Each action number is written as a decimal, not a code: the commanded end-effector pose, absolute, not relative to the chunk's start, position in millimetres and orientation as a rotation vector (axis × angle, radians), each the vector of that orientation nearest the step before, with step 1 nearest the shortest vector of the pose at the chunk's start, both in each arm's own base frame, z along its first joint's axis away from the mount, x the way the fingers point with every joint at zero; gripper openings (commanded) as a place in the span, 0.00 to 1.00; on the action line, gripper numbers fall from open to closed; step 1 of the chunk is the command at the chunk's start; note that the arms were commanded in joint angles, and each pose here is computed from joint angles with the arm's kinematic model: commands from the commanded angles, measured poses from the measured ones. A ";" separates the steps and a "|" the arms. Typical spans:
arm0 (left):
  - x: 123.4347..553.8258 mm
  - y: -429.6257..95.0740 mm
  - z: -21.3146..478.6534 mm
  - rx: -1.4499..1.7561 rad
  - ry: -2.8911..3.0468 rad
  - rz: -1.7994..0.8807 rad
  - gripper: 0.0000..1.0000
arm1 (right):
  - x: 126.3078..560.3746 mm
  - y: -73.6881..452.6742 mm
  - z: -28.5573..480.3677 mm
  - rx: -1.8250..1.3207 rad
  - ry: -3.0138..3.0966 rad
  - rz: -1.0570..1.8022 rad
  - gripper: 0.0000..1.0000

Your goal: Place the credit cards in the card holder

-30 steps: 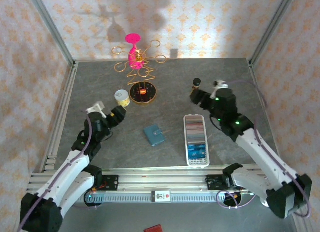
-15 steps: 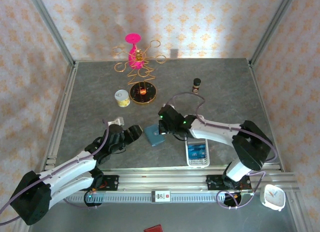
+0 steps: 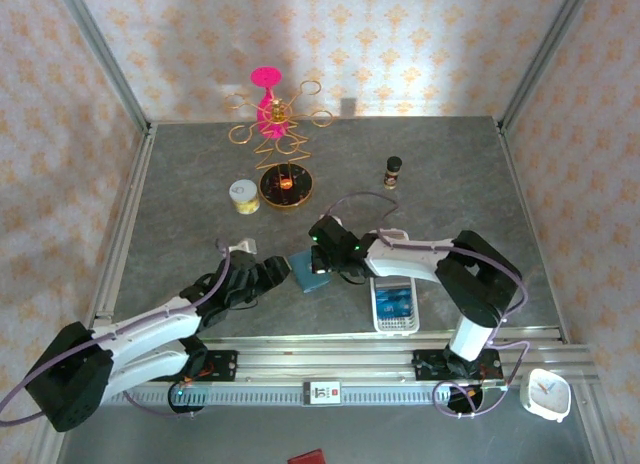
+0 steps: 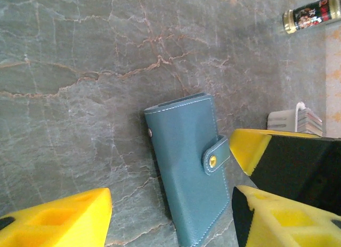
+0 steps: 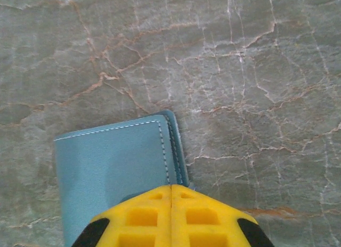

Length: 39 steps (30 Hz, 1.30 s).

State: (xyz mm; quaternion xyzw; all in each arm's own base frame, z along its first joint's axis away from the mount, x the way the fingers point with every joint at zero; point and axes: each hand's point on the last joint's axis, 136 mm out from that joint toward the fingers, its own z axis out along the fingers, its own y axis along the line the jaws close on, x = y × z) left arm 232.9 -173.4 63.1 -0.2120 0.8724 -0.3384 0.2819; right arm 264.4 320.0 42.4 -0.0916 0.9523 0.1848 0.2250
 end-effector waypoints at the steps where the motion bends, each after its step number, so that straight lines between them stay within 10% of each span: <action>1: 238.9 -180.2 68.9 -0.555 2.303 -0.926 0.63 | 264.1 313.6 28.5 -0.226 2.645 0.453 0.00; 39: 251.6 -207.9 35.9 -0.559 2.348 -0.913 0.46 | 249.9 289.0 18.8 -0.149 2.638 0.456 0.00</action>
